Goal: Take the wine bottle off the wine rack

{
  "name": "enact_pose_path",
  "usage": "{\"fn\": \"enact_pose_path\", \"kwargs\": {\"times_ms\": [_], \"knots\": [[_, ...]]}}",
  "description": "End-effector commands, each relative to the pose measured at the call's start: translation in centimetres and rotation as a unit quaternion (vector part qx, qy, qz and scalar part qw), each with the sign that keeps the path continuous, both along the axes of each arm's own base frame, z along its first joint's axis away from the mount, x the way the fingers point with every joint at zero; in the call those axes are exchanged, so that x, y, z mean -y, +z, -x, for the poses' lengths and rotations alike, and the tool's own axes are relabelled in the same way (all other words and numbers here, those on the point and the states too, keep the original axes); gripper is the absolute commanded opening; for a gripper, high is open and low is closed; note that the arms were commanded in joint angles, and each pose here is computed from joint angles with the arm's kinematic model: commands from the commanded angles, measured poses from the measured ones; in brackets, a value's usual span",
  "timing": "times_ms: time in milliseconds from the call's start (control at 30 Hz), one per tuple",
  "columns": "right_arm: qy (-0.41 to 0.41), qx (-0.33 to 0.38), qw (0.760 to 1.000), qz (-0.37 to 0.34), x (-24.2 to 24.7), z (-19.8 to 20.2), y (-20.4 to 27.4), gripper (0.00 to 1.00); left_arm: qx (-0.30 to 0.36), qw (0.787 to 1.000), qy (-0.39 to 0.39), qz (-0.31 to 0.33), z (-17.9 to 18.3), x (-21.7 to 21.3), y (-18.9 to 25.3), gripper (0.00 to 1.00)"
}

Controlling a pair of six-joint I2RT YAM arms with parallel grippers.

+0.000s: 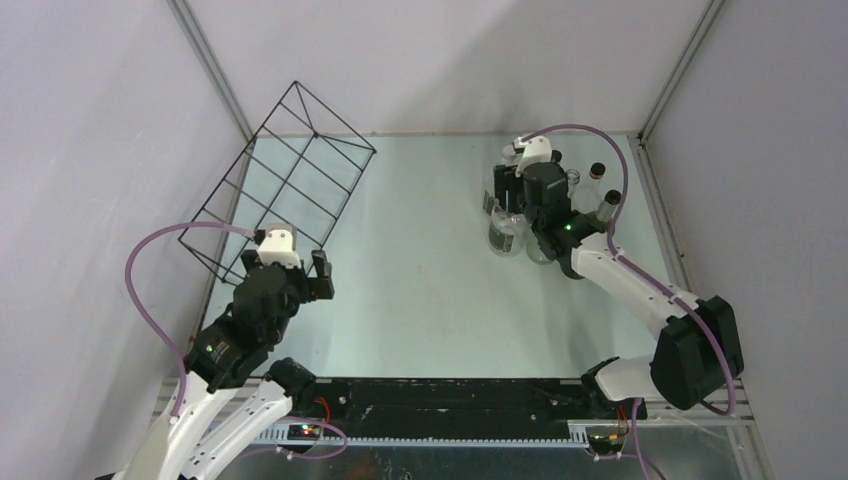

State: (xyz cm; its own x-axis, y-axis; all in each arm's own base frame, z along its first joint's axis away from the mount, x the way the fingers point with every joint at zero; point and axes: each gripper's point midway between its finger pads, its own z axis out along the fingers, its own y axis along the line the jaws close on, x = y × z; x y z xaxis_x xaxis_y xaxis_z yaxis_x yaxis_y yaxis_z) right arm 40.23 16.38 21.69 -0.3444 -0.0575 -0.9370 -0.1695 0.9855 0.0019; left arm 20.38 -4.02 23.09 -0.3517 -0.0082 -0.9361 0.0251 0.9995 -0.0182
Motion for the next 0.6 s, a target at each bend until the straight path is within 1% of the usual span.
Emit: {"fn": "enact_pose_path", "kwargs": {"times_ms": [0, 167, 200, 367, 400, 433, 467, 500, 533, 567], "knots": [[0.013, 0.07, 0.997, -0.038, -0.2, 1.0, 6.6, 0.76, 0.015, 1.0, 0.011, -0.003, -0.3, -0.4, 0.7, 1.0], [0.03, 0.106, 0.992, -0.061, 0.1, 4.3, 10.8, 0.8, 0.018, 1.0, 0.015, 0.003, -0.5, -0.4, 0.9, 1.0], [0.037, 0.104, 0.992, -0.062, 0.0, 5.1, 11.0, 0.82, 0.02, 1.0, 0.019, 0.004, -0.5, -0.5, 1.1, 1.0], [0.067, 0.123, 0.986, -0.086, 0.6, 10.6, 14.3, 0.87, 0.029, 0.999, 0.036, 0.011, -0.5, -1.0, 1.6, 1.0], [0.064, 0.134, 0.984, -0.101, 1.3, 11.8, 15.3, 0.87, 0.031, 0.999, 0.039, 0.011, -0.4, -1.2, 1.7, 1.0], [0.07, 0.122, 0.985, -0.099, 1.3, 12.7, 14.8, 0.88, 0.034, 0.998, 0.042, 0.013, -0.3, -1.3, 1.8, 1.0], [0.065, 0.126, 0.983, -0.113, 1.9, 13.7, 15.4, 0.88, 0.036, 0.998, 0.045, 0.013, -0.3, -1.4, 1.9, 1.0], [0.066, 0.111, 0.985, -0.111, 2.1, 14.5, 14.8, 0.89, 0.04, 0.998, 0.046, 0.016, -0.2, -1.5, 2.0, 1.0], [0.057, 0.111, 0.984, -0.127, 2.9, 15.4, 15.1, 0.9, 0.042, 0.998, 0.047, 0.017, -0.1, -1.6, 2.0, 1.0], [0.05, 0.093, 0.987, -0.12, 3.4, 16.0, 14.0, 0.91, 0.047, 0.997, 0.048, 0.021, 0.0, -1.7, 2.2, 1.0]]}}
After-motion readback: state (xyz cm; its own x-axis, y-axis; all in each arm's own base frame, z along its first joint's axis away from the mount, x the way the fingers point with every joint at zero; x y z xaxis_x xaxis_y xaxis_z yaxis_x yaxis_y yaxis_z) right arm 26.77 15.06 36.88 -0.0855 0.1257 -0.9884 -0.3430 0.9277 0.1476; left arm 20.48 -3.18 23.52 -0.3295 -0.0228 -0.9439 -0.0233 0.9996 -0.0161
